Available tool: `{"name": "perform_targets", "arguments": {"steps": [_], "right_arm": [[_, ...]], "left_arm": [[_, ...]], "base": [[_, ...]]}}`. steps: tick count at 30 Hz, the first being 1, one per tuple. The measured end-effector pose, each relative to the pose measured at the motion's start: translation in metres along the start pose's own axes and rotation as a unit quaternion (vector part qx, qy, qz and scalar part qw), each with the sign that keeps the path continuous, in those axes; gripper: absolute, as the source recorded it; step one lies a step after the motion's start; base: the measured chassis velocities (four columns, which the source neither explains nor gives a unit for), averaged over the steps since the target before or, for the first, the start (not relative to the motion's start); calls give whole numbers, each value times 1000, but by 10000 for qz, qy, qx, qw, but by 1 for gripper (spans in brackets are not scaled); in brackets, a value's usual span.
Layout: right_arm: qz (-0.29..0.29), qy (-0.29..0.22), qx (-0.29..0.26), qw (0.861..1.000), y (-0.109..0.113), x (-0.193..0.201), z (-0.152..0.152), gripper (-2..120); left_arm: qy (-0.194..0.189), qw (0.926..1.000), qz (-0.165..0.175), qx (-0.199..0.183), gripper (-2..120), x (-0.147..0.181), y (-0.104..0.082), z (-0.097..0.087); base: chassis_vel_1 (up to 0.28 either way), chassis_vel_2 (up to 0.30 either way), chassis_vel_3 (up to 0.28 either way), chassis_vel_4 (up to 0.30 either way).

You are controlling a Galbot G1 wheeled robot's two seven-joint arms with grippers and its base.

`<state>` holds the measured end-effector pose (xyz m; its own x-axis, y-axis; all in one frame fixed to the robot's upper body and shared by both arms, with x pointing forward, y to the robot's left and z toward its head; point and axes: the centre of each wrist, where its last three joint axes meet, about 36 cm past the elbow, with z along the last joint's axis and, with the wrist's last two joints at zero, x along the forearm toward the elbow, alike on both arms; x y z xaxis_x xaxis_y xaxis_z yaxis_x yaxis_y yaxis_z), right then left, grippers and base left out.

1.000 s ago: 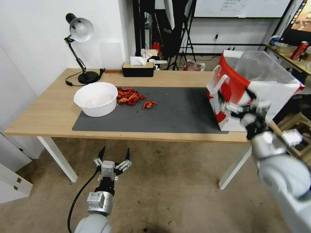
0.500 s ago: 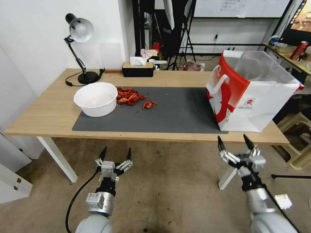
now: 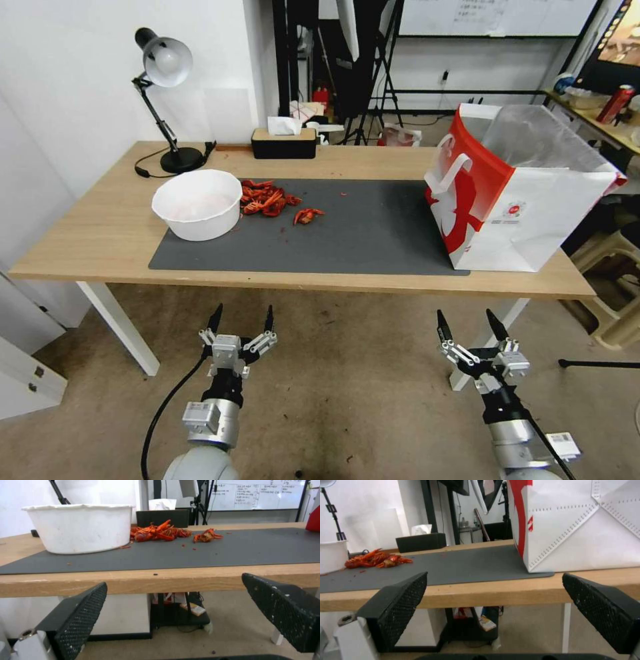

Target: Close the takeout container lid, then place the container into the takeout bag.

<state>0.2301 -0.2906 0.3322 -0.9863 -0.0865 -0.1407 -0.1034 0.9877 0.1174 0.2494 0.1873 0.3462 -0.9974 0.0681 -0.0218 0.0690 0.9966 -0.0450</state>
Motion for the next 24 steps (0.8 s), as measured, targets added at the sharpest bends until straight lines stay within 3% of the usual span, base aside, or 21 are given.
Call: {"name": "perform_targets", "arguments": {"steps": [24], "right_arm": [[5, 15, -9, 10000, 0, -1, 0, 100]], "left_arm": [[7, 10000, 6, -12, 100, 0, 0, 1]], "base": [[0, 0, 0, 0]]}}
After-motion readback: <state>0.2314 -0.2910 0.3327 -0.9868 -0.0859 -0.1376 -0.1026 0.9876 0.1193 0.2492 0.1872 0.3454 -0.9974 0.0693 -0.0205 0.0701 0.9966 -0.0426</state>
